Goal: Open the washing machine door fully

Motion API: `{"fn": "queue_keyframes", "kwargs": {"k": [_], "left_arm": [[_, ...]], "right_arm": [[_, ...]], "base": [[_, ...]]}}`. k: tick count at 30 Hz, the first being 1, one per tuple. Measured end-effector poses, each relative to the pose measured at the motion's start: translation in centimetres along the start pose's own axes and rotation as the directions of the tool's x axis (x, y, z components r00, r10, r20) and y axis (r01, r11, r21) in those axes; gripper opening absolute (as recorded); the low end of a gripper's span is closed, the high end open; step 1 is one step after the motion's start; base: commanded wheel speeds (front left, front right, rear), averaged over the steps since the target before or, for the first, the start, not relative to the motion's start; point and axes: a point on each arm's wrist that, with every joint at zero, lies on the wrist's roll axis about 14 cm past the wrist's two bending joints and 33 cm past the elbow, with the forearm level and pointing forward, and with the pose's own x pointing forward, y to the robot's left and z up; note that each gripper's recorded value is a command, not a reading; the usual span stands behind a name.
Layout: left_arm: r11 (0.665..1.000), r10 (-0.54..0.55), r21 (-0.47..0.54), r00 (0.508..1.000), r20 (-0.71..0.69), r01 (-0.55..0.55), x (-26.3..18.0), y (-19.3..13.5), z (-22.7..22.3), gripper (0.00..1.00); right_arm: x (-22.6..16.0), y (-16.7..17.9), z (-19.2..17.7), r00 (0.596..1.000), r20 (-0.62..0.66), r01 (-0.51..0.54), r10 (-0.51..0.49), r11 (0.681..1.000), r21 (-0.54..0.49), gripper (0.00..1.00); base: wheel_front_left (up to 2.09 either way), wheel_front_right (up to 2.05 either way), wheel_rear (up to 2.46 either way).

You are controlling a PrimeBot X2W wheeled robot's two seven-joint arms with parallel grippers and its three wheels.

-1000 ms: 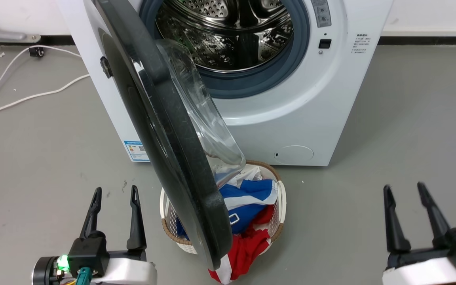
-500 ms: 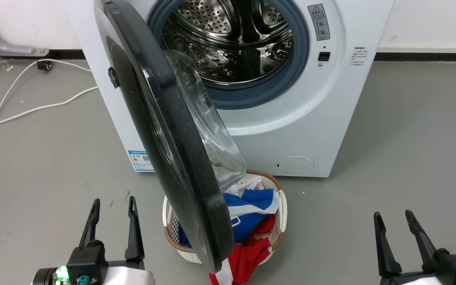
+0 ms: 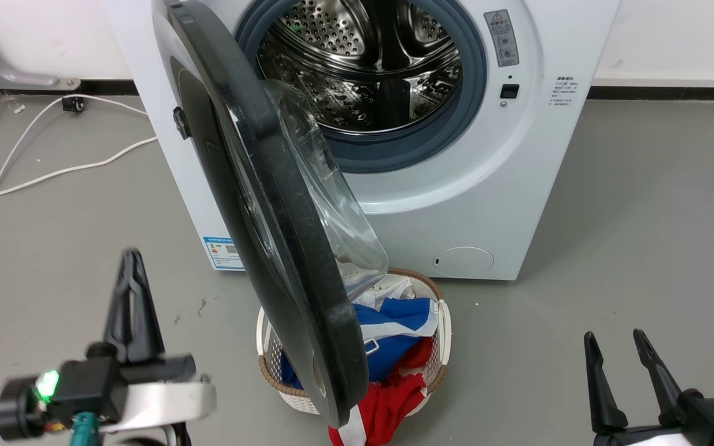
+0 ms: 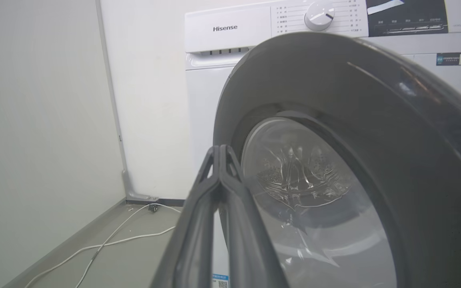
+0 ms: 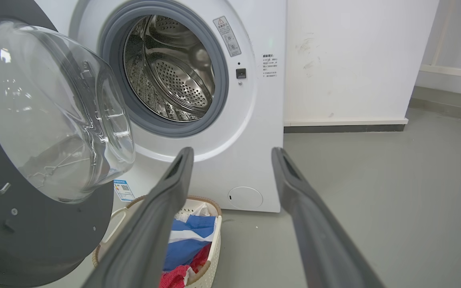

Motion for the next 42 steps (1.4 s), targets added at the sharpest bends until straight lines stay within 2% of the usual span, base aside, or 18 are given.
{"fn": "queue_keyframes", "kwargs": {"k": [6, 11, 16, 22, 29, 42], "left_arm": [[0.998, -0.066, 0.009, 0.968, 0.244, 0.065, 1.8, -1.7, 7.4, 0.0], [0.985, -0.16, 0.008, 0.909, 0.385, 0.17, 1.7, -4.9, 11.9, 0.0], [0.952, -0.269, 0.0, 0.84, 0.472, 0.305, 0.9, -8.6, 14.7, 0.0], [0.884, -0.4, -0.006, 0.764, 0.506, 0.467, -0.9, -13.0, 15.8, 0.0], [0.802, -0.506, -0.028, 0.704, 0.497, 0.597, -2.7, -16.8, 15.5, 0.0], [0.681, -0.655, -0.099, 0.664, 0.361, 0.725, -5.4, -21.4, 10.7, 0.0]], "right_arm": [[0.0, 0.3, 0.0, 1.0, -0.001, -0.008, 0.008, 1.0, 0.003, 1.0], [0.0, 0.4, -0.1, 1.0, -0.004, -0.011, 0.011, 1.0, 0.005, 1.0], [-0.1, 0.5, -0.3, 1.0, -0.008, -0.013, 0.013, 1.0, 0.004, 1.0], [-0.2, 0.5, -0.3, 1.0, -0.009, -0.012, 0.012, 1.0, 0.002, 1.0], [-0.2, 0.5, -0.4, 1.0, -0.012, -0.013, 0.013, 1.0, 0.004, 1.0], [0.2, 0.9, -0.9, 0.999, -0.026, -0.026, 0.026, 1.0, 0.008, 1.0]], "base": [[0.0, 0.0, 0.0], [0.0, 0.0, 0.0], [0.0, 0.0, 0.0], [0.0, 0.0, 0.0], [0.0, 0.0, 0.0], [0.0, 0.0, 0.0]]}}
